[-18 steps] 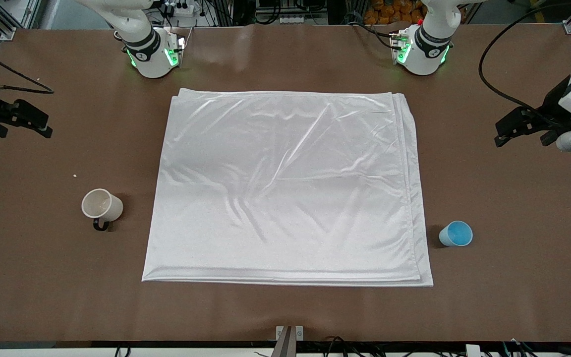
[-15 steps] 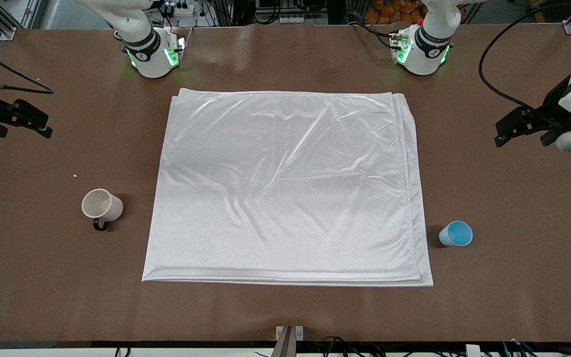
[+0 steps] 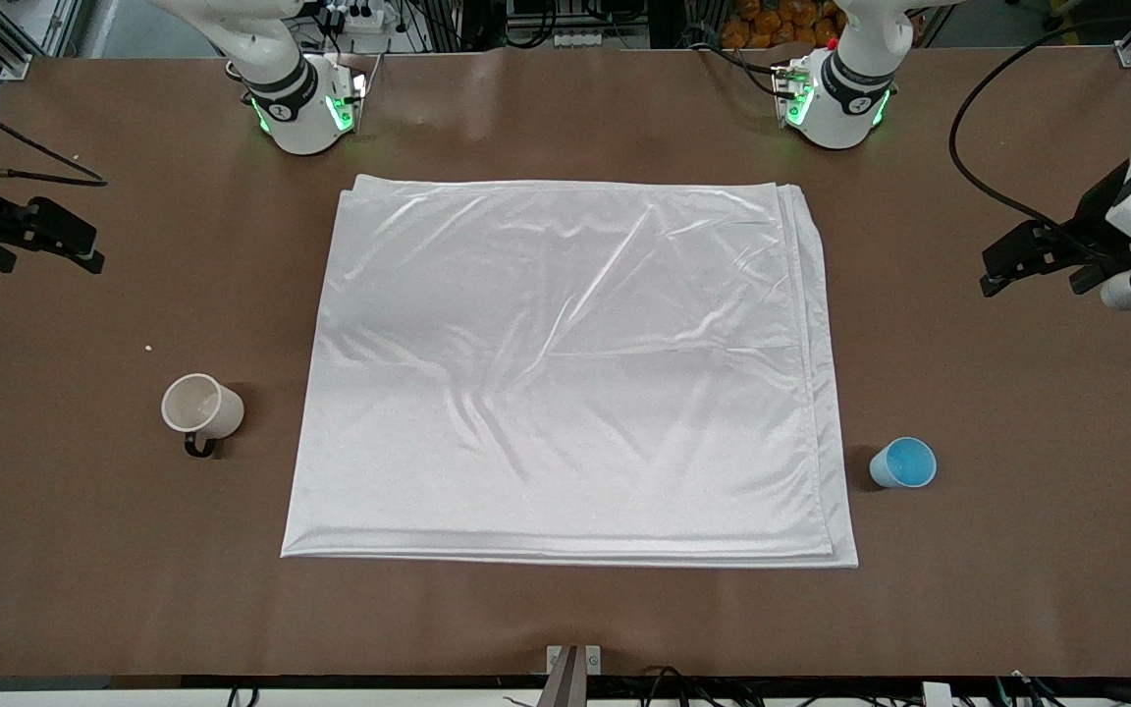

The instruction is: Place blue cup into white mug on cloth

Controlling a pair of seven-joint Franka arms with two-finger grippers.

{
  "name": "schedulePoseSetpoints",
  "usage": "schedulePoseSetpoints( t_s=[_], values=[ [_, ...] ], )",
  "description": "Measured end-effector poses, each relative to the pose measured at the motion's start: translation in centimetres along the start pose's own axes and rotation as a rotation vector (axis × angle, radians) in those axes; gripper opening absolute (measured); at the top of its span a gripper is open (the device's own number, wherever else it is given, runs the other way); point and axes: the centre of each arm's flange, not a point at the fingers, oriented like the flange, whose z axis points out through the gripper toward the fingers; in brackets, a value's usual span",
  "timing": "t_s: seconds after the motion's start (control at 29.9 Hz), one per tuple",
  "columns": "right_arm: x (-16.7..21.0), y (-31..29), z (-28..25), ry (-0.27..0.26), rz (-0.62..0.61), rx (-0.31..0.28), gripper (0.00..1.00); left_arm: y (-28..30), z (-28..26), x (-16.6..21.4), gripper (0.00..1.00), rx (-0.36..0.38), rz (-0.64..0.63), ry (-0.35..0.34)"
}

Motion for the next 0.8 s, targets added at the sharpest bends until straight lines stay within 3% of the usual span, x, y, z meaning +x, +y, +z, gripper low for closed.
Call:
schedulePoseSetpoints(
  t_s=[0.2, 0.37, 0.57, 0.8],
  values=[
    [0.6, 0.1, 1.6, -0.029, 0.001, 0.002, 1.0, -2.9, 3.5, 2.1, 1.0, -0.003, -0.044, -0.021],
    [1.6, 0.7, 3.7, -0.065, 0.011, 0.005, 1.0, -5.3, 10.7, 5.3, 1.0, 0.033, -0.054, -0.053],
    [3.0, 3.1, 6.7, -0.113, 0.049, 0.012, 1.0, -7.2, 20.0, 8.5, 1.0, 0.013, -0.074, -0.075],
    [4.3, 5.4, 10.0, -0.156, 0.09, 0.036, 1.0, -7.1, 25.1, 10.0, 1.0, -0.008, -0.071, -0.059]
  ],
)
